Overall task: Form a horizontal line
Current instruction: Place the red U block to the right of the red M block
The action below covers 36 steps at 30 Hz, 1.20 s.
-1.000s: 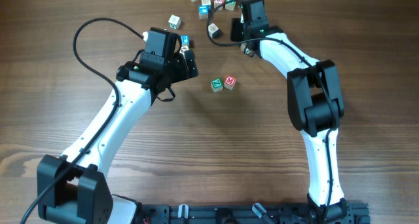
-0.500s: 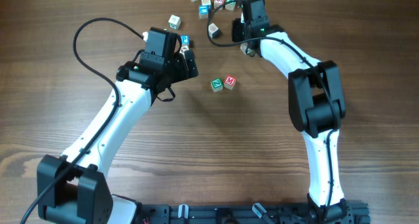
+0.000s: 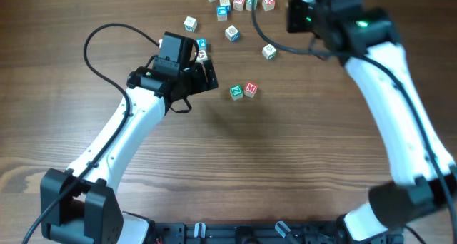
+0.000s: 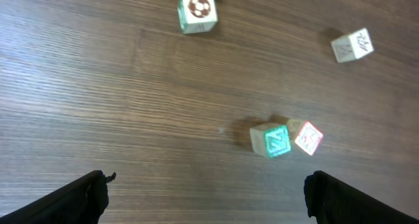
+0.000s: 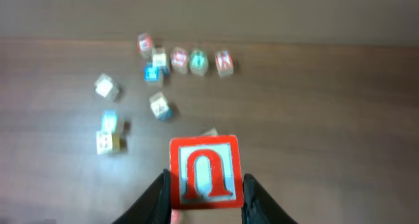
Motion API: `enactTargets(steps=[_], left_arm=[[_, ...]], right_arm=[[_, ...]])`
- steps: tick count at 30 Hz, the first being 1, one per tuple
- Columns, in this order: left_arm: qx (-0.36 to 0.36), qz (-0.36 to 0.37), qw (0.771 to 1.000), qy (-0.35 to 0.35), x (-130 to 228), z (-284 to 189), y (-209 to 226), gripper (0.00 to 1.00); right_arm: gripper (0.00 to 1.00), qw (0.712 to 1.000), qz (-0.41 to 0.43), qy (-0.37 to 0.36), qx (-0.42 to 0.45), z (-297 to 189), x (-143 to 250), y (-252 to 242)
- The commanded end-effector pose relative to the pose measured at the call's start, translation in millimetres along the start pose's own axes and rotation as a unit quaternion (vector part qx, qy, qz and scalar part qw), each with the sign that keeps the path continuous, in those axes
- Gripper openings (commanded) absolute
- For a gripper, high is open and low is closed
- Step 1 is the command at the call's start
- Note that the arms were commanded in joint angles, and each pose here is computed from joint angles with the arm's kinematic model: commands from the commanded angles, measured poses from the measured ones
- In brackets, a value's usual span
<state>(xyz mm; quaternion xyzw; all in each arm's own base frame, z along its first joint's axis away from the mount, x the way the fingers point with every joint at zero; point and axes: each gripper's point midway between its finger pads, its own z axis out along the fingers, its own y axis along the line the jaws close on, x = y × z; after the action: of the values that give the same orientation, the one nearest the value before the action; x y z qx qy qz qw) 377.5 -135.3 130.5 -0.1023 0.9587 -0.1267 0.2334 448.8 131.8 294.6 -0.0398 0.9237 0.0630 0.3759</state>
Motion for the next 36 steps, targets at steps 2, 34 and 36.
enactTargets(steps=[2,34,36], left_arm=[[0.003,0.001,1.0,0.017,7.0,8.8,0.4,0.55],[-0.01,-0.064,0.989,0.135,77.2,129.0,-11.7,0.16],[0.001,-0.059,0.99,0.126,74.5,130.3,-19.2,0.18]], right_arm=[[0.25,0.988,0.03,0.15,0.028,40.5,83.7,-10.1],[0.25,0.966,0.129,0.205,-0.092,144.9,254.7,26.9],[0.25,0.968,0.125,0.196,-0.099,145.8,250.9,32.2]])
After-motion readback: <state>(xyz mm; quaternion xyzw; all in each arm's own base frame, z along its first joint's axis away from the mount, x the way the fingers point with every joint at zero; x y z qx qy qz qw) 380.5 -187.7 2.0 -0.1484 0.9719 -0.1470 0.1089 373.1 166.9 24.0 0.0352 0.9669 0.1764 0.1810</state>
